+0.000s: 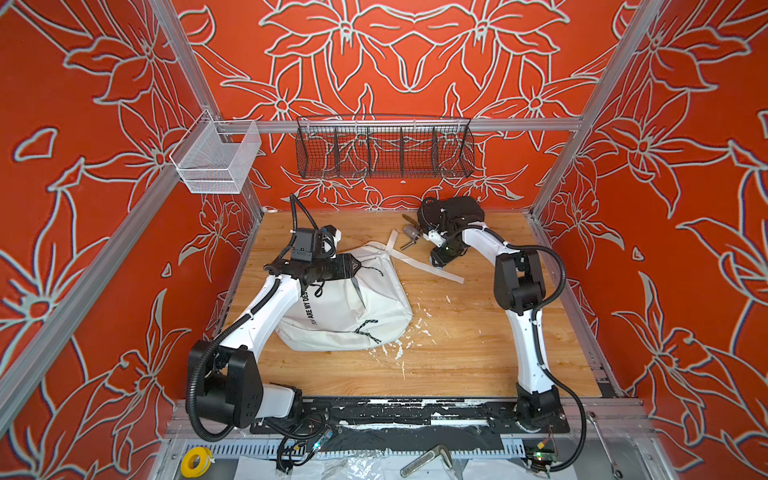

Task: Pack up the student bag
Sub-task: 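Carry the stapler over the front pocket with right while left holds it open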

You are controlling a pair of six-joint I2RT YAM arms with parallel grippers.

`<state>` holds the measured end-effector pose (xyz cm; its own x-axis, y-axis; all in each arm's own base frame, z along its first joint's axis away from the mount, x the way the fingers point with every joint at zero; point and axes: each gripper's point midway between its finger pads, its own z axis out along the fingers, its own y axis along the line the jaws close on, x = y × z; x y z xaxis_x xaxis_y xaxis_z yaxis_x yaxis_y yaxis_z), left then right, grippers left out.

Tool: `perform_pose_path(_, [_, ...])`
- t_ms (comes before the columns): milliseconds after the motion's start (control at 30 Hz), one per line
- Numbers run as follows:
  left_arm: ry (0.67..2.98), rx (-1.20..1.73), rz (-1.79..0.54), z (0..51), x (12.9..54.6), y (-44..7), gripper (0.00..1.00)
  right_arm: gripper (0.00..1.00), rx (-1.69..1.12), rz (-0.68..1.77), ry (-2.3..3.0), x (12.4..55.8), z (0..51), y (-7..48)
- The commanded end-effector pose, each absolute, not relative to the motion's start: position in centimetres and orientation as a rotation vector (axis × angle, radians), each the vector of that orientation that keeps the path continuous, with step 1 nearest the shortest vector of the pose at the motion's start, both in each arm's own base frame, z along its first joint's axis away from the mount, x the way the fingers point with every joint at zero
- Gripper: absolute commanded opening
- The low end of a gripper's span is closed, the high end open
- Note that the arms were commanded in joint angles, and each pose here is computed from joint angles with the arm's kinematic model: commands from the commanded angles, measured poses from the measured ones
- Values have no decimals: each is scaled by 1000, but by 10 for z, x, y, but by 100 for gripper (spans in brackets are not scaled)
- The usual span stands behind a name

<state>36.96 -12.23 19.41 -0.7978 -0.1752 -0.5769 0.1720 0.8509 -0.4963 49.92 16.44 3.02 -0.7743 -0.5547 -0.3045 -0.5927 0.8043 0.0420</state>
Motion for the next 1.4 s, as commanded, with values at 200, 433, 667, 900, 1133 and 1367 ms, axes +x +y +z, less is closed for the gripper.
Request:
perform_pose_path(200, [2352, 13, -770, 205, 376, -128, 64, 37, -914, 320, 2629, 492, 77, 185])
perform_pose_path(433, [2197, 68, -915, 233, 379, -148, 65, 36, -1038, 640, 2340, 465, 157, 246])
perform_pose_path(667, [2222, 128, -900, 236, 385, -172, 66, 37, -1312, 742, 2091, 417, 186, 320])
perform_pose_path(900, [2248, 102, -938, 232, 384, -181, 66, 37, -1446, 751, 1952, 388, 199, 367])
perform_pose_path(1133, [2268, 2, -926, 218, 374, -173, 66, 37, -1494, 782, 1861, 372, 205, 385])
perform_pose_path(1367, [2323, -64, -964, 207, 374, -175, 67, 37, -1499, 755, 1844, 370, 203, 395])
